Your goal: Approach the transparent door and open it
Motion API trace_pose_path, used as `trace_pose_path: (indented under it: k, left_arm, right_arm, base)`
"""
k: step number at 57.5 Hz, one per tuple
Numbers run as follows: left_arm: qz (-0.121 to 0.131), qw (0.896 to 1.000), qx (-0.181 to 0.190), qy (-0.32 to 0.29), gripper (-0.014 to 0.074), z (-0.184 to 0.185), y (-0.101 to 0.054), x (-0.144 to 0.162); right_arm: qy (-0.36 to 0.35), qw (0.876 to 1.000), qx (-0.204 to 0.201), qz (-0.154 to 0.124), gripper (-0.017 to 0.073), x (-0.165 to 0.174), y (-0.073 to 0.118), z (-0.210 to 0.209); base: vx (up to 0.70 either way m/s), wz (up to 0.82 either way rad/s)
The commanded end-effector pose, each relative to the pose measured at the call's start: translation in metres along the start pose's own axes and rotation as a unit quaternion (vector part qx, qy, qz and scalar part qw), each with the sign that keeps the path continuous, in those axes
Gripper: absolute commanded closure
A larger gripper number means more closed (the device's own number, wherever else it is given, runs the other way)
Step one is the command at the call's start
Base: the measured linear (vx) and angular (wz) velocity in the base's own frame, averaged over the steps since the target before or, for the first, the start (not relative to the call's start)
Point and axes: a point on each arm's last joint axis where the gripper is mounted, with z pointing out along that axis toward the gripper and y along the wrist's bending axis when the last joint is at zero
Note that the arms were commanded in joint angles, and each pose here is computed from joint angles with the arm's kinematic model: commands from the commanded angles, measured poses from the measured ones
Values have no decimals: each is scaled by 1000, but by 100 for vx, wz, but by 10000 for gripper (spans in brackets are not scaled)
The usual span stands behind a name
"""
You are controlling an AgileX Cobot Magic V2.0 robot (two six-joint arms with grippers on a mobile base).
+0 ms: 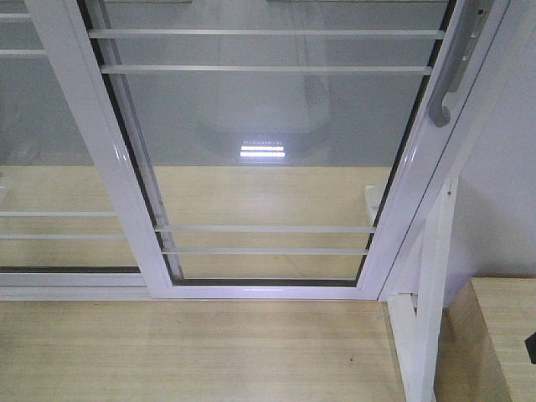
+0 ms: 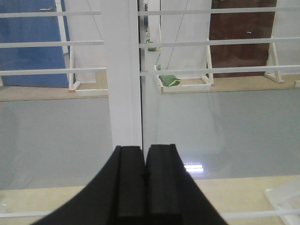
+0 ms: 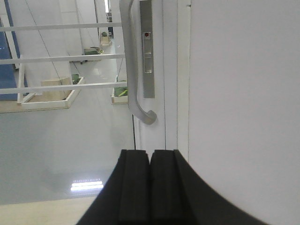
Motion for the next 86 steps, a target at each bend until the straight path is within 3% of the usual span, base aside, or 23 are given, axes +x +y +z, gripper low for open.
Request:
trace_pose_path:
  k: [1, 86]
  left_arm:
    - [-3, 999, 5, -34, 600, 1, -1, -5]
    - [-3, 1000, 5, -20, 600, 3, -1, -3]
  right_arm:
    - [-40, 999, -3, -3, 566, -6, 0, -1]
    - [-31, 1000, 5, -2, 566, -5, -1, 1]
  base:
    - [14, -1]
    - [3, 0]
